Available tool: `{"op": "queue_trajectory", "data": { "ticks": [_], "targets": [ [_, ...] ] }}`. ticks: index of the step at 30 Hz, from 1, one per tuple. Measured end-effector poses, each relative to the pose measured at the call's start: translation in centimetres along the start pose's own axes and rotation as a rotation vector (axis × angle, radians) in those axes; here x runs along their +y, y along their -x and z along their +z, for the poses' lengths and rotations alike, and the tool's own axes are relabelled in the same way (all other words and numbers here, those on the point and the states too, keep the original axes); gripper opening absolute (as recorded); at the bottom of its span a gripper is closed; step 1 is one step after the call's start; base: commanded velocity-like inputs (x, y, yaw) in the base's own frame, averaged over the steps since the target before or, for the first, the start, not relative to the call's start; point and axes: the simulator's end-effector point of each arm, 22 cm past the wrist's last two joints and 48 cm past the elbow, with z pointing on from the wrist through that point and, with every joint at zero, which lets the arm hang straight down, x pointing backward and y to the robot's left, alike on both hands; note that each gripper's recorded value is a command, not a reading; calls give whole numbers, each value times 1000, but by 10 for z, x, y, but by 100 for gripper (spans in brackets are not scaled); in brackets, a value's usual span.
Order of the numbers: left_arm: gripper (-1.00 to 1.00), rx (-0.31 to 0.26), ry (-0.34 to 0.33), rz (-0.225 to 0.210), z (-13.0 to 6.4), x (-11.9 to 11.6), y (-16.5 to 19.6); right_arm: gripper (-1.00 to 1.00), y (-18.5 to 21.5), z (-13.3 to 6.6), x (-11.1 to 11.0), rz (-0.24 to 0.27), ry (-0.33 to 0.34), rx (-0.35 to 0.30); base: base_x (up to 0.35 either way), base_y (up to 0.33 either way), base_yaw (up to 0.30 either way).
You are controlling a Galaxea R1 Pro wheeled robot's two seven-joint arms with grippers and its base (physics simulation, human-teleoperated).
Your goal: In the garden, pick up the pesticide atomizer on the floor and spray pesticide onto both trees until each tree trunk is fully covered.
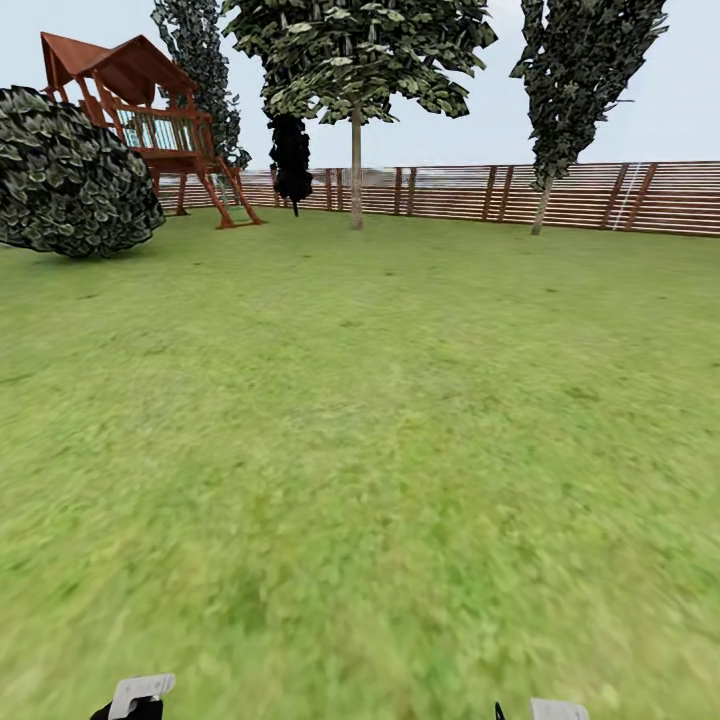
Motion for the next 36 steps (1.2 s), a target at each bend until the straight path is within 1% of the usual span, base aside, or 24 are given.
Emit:
{"op": "queue_trajectory", "data": {
  "ticks": [36],
  "targets": [
    [-100,-2,0,0,0,1,1,100,0,0,0,0,0,0,340,0,0]
  ]
}}
